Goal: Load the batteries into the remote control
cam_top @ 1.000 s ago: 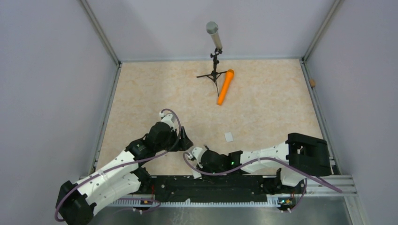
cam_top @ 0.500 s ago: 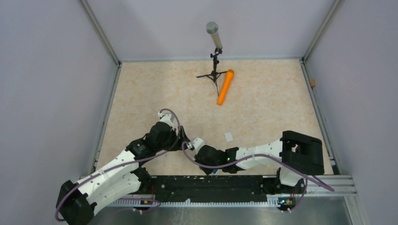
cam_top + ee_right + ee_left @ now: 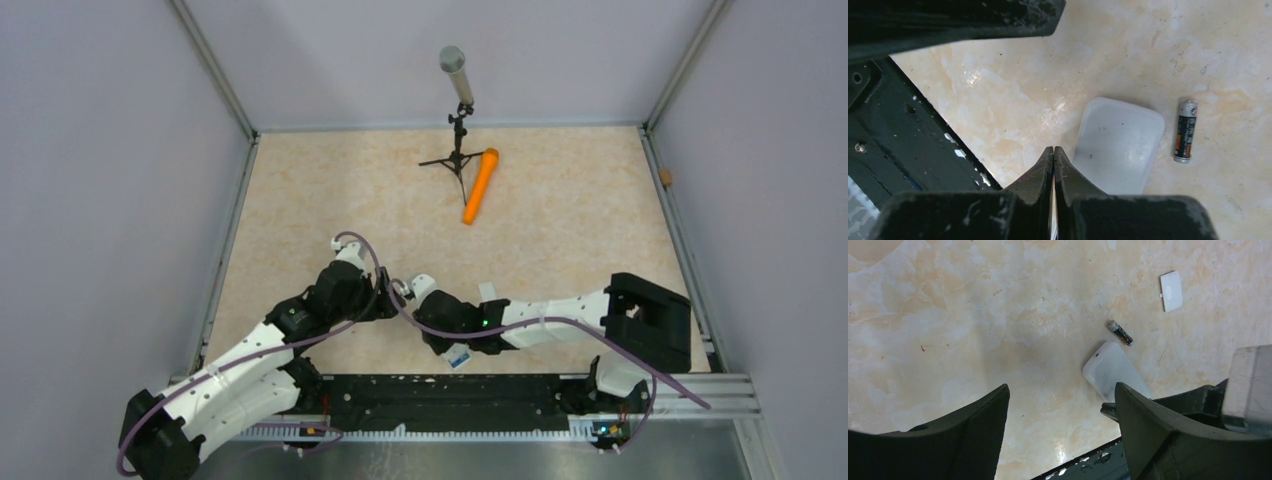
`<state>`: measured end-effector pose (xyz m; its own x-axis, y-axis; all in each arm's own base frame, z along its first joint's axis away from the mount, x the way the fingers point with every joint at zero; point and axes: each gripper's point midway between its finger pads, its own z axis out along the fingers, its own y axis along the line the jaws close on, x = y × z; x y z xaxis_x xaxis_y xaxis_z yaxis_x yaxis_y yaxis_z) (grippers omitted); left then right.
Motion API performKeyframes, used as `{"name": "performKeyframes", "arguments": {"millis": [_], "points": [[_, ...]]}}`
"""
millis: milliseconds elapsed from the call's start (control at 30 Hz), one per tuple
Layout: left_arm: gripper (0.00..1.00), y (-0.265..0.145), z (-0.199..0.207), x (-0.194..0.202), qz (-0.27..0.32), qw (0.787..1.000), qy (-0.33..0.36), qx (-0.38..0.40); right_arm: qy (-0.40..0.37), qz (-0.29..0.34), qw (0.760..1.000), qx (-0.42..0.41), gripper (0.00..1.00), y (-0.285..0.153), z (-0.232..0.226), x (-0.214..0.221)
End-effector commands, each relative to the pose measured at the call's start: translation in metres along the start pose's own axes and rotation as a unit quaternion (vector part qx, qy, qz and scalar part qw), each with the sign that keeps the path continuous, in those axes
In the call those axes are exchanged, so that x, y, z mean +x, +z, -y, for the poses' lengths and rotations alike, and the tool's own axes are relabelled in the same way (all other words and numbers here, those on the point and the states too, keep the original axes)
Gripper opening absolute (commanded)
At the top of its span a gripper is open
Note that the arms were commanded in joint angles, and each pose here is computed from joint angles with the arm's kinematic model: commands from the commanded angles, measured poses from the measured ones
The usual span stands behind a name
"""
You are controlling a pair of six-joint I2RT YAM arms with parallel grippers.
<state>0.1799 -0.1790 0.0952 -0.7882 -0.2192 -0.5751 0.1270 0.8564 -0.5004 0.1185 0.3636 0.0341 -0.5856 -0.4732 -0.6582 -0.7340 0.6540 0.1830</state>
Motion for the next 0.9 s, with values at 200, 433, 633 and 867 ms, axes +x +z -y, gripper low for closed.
{"name": "performKeyframes", "arguments": {"millis": [200, 433, 633, 867], "points": [[0.77, 0.004, 0.001, -0.002, 0.006, 1.000, -0.003, 0.003, 0.000, 0.078, 0.996, 0.051, 0.16, -0.040, 0.024, -0.075], [0.78, 0.005, 0.000, -0.001, 0.006, 1.000, -0.003, 0.003, 0.014, 0.056, 0.995, 0.077, 0.30, -0.027, 0.055, -0.079], [0.78, 0.007, 0.000, -0.001, 0.002, 1.000, 0.000, 0.003, 0.014, 0.017, 0.996, 0.091, 0.32, -0.004, 0.070, -0.072], [0.80, 0.009, 0.000, -0.001, -0.003, 1.000, 0.004, 0.001, 0.017, -0.016, 0.995, 0.092, 0.35, 0.013, 0.082, -0.056]]}}
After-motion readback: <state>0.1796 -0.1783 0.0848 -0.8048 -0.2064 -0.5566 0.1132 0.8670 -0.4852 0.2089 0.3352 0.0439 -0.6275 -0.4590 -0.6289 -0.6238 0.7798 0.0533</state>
